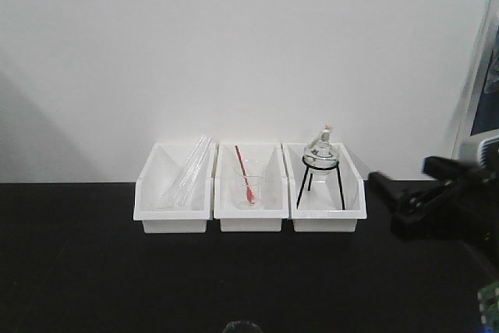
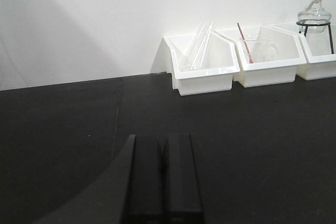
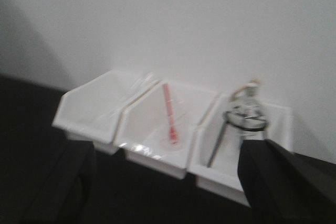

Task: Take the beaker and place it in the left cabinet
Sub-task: 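Lower the right gripper onto the clear glass beaker on the bench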

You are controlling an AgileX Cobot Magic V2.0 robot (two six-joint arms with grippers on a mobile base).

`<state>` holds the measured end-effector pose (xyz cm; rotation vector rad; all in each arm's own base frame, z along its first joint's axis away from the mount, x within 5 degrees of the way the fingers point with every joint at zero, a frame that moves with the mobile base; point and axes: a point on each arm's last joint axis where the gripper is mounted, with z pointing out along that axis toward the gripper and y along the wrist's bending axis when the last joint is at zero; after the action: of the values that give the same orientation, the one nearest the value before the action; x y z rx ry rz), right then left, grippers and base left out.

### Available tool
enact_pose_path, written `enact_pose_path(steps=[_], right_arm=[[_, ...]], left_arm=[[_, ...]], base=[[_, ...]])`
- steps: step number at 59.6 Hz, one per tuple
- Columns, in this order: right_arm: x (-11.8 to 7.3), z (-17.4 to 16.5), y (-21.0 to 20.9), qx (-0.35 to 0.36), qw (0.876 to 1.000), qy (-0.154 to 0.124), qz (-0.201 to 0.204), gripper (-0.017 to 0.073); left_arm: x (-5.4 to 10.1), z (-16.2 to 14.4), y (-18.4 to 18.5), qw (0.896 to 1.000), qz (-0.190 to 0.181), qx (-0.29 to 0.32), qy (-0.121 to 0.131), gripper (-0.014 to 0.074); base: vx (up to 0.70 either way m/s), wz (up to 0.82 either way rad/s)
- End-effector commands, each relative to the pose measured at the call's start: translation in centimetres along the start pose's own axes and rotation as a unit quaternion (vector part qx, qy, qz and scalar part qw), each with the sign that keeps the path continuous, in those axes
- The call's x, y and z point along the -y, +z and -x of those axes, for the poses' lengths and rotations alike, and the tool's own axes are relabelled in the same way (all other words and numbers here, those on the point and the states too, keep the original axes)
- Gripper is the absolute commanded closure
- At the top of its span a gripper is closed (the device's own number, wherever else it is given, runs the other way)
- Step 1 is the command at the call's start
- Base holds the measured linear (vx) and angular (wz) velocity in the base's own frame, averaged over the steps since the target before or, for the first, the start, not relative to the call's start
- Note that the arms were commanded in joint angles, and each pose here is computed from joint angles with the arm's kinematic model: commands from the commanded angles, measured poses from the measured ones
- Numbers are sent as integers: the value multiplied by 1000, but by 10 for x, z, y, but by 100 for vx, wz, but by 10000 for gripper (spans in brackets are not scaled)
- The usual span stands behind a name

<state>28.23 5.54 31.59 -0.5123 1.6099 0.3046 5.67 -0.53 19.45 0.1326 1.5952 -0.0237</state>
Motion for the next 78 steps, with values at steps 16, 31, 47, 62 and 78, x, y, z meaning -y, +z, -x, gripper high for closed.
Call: enact_pose_path(steps=[16, 31, 47, 62, 78], right_arm=[[-50, -48, 8, -15, 940, 82, 331, 92], [-50, -97, 7, 4, 956, 163, 245, 112], [-55, -123, -2, -4, 971, 95, 222, 39], [-54, -155, 6, -61, 973, 45, 219, -29], [-61, -185, 15, 9, 965, 42, 258, -25]], left_arm=[[1, 4, -1, 999, -4, 47, -3, 601], [1, 4, -1, 999, -4, 47, -3, 601], [1, 4, -1, 999, -4, 47, -3, 601], [1, 4, -1, 999, -4, 47, -3, 601], [1, 4, -1, 999, -4, 47, -3, 601]], base=[[0, 0], [0, 0], [0, 0], [0, 0], [0, 0]])
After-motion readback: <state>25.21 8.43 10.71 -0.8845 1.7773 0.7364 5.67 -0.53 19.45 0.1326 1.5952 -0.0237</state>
